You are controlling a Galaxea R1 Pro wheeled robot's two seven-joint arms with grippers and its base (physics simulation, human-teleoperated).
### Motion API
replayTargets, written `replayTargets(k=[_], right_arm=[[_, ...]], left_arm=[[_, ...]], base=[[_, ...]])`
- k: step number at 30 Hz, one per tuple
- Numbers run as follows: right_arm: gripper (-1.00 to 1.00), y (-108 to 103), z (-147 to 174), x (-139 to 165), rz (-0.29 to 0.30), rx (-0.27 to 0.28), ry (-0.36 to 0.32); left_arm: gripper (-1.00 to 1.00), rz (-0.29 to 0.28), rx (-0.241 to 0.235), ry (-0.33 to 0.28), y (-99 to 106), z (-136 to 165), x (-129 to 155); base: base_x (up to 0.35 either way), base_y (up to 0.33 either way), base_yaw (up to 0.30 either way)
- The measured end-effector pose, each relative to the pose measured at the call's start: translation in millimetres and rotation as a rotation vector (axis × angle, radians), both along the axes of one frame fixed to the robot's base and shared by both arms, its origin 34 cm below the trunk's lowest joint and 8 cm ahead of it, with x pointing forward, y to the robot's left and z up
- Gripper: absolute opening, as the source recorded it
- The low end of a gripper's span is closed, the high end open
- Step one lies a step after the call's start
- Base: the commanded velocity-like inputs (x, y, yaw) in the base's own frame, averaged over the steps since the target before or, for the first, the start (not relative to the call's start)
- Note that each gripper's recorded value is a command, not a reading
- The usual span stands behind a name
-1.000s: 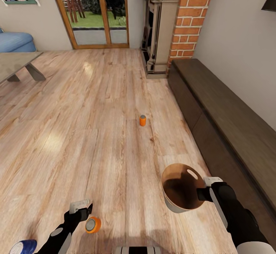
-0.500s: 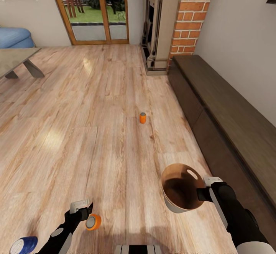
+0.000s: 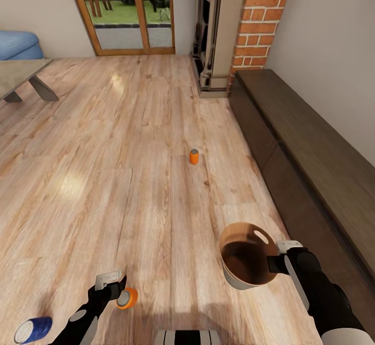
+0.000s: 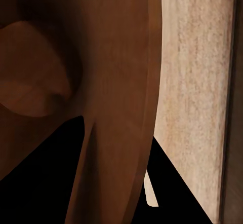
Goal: Put the three can of soda from the living room inside the tash can in the kitchen.
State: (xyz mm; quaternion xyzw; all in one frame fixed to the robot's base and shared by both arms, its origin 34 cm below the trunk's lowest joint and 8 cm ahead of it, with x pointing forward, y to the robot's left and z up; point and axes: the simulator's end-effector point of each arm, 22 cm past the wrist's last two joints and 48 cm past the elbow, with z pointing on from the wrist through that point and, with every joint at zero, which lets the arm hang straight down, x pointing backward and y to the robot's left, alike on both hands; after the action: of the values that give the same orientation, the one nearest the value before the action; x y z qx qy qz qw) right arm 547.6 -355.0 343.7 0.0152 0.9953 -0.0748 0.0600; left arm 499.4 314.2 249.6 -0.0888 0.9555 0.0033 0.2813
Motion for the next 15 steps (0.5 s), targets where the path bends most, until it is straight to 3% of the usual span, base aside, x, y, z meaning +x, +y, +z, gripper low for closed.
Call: replayTargets(k=[15], right_arm=[[-1.00, -0.3, -10.3, -6.6, -0.001, 0.000, 0.023]], left_arm=[[1.00, 0.000, -0.001, 0.024, -0.2, -9.3, -9.2]], base=[[0.000, 0.000, 0.000]])
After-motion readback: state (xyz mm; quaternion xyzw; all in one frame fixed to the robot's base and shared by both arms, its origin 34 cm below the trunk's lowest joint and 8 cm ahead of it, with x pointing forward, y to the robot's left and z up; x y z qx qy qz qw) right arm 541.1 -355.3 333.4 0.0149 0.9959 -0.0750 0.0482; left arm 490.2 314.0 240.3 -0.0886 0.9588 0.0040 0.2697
